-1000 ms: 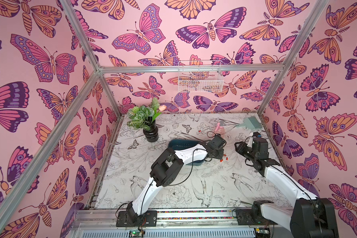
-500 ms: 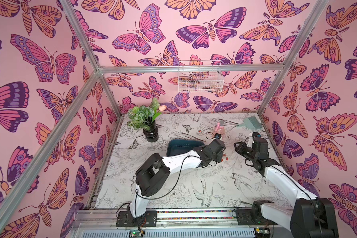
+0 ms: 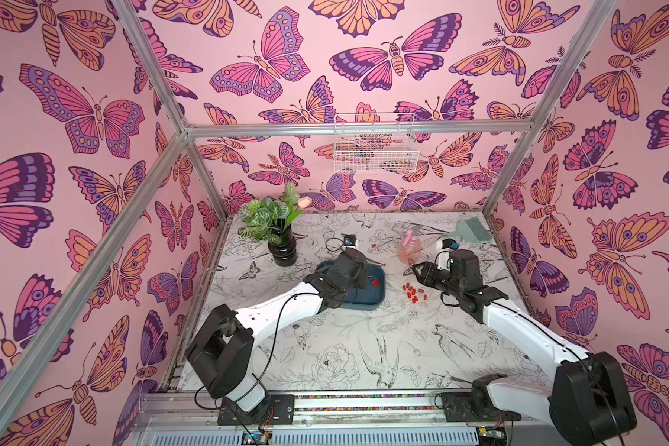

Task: Take the screw protection sleeves out of the storage box
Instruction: Pick up the screw protection sleeve from the storage box.

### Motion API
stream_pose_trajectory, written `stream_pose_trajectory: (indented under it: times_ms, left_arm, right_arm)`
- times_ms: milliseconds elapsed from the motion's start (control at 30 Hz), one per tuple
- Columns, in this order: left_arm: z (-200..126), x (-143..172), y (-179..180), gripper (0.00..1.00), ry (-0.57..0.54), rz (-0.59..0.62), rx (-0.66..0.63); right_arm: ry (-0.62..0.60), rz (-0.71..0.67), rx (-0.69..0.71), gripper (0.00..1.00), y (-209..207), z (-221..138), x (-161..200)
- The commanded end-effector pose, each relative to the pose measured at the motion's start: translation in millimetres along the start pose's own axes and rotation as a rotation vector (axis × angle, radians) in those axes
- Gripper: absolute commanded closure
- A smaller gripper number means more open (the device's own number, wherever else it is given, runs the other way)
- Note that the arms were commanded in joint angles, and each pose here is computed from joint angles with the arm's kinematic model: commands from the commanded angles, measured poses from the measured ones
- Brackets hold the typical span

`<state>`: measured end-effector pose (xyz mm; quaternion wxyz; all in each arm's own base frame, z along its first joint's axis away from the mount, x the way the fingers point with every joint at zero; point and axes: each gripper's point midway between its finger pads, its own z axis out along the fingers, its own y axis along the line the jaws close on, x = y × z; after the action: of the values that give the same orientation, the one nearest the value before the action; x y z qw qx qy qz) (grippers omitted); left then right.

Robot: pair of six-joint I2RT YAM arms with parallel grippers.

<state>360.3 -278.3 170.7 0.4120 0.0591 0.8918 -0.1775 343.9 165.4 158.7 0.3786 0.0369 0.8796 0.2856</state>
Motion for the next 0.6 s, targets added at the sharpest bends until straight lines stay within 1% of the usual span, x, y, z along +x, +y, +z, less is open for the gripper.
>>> stream_pose_trajectory:
  times_ms: [0,67,200,267,333,367,433,567]
  left_arm:
    - [0.4,7.6,9.4,0.64,0.060,-0.042,0.067]
    - [4.2,12.6,12.0,0.64,0.099,-0.050,0.105]
    - [15.4,22.3,8.6,0.63,0.174,-0.061,0.187]
    - [20.0,27.7,-0.7,0.63,0.213,-0.050,0.244]
    - [24.6,35.5,-17.9,0.62,0.268,-0.020,0.346]
    - [27.0,37.9,-23.6,0.63,0.288,-0.020,0.375]
    - [34.8,46.9,-29.5,0.63,0.326,-0.020,0.403]
    - [48.6,59.7,-27.8,0.63,0.369,-0.023,0.394]
  right_arm:
    - [0.052,0.007,-0.037,0.53,11.0,10.2,6.4]
    - [0.086,0.012,-0.072,0.52,20.7,17.1,16.6]
    - [0.147,-0.049,-0.089,0.52,44.0,27.6,37.4]
    - [0.163,-0.068,-0.084,0.53,48.2,31.9,42.0]
    - [0.173,-0.067,-0.070,0.53,45.7,35.2,43.1]
    - [0.171,-0.067,-0.067,0.53,45.4,35.8,42.7]
    - [0.170,-0.067,-0.065,0.53,44.7,36.0,43.1]
    - [0.151,-0.066,-0.054,0.53,41.9,33.5,41.0]
